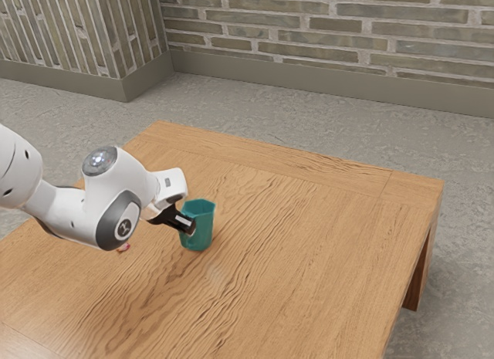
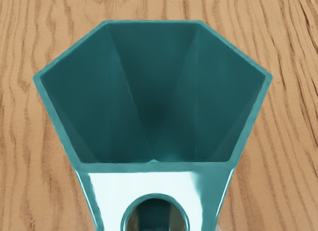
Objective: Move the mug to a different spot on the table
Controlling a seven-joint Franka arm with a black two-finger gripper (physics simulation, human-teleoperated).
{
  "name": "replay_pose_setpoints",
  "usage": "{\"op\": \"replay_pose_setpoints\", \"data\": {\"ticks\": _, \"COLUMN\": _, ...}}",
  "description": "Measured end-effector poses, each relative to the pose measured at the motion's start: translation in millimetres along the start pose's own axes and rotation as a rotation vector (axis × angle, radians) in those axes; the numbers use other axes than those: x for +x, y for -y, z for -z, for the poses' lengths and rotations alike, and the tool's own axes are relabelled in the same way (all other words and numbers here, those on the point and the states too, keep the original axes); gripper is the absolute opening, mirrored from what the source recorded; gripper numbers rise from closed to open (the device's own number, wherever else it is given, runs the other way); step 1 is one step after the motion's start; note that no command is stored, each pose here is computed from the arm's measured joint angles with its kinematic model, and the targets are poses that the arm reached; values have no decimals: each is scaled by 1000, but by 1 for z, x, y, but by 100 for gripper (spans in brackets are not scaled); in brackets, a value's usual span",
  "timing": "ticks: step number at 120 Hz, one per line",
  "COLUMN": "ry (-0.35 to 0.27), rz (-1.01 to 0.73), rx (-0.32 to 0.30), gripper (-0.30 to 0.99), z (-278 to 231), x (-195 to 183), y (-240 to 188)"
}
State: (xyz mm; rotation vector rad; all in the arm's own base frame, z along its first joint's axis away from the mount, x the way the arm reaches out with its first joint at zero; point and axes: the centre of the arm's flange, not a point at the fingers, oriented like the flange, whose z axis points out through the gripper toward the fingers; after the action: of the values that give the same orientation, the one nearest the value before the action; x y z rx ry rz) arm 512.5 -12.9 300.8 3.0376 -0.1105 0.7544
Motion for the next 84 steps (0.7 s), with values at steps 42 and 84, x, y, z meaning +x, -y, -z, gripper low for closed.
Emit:
{"op": "replay_pose_setpoints", "data": {"ticks": 42, "ry": 5, "rz": 3, "rx": -3, "gripper": 39, "z": 15, "x": 5, "y": 0}}
{"op": "replay_pose_setpoints", "data": {"ticks": 84, "ry": -7, "rz": 42, "rx": -38, "gripper": 61, "z": 207, "x": 209, "y": 37}}
